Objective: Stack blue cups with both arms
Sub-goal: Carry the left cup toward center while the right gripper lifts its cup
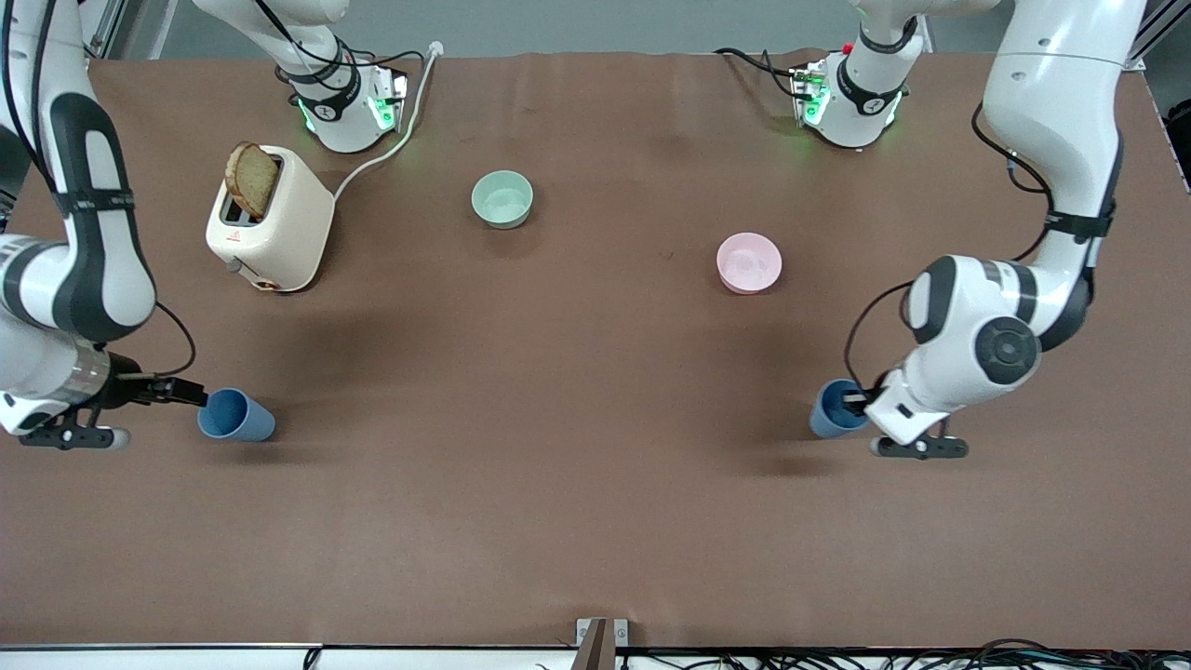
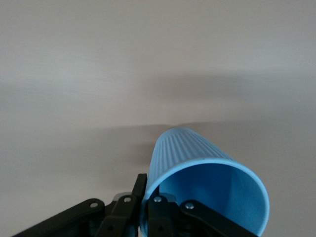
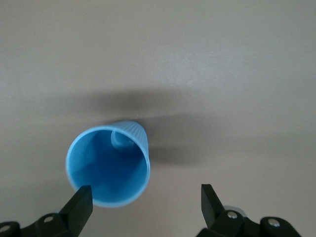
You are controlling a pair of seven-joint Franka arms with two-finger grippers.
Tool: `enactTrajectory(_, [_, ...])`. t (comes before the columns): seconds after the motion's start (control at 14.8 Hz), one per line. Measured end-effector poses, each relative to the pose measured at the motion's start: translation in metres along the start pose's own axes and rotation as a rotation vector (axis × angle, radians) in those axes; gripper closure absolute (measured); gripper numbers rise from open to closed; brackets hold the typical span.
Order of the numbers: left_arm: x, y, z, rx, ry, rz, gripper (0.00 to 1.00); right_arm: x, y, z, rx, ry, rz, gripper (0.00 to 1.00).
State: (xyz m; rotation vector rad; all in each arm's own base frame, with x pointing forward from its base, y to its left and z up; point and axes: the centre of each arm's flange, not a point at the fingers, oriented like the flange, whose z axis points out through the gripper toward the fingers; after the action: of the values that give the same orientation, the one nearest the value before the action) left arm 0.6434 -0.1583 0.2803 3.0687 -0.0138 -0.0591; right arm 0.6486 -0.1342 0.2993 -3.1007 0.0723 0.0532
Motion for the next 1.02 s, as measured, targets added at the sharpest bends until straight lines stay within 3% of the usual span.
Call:
enactTrajectory(0.27, [-0.046, 0.148, -0.022, -0.069, -0.027, -0.125, 0.95, 0.004, 0.002, 0.038, 0.026, 0.000, -0.011, 0.10])
enactTrajectory(0.54, [-0.109, 0.274, -0.002, -0.070, -0.062, -0.219, 0.95, 0.007, 0.002, 0.049, 0.042, 0.010, -0.020, 0.49])
enactTrajectory(0.81, [-0.125, 0.322, 0.029, -0.111, -0.065, -0.248, 0.95, 0.008, 0.005, 0.046, 0.042, 0.018, -0.017, 0.92])
enactTrajectory(1.02, [-0.111, 0.316, 0.046, -0.137, -0.043, -0.268, 0.95, 0.011, 0.007, 0.037, 0.039, 0.027, -0.016, 0.96])
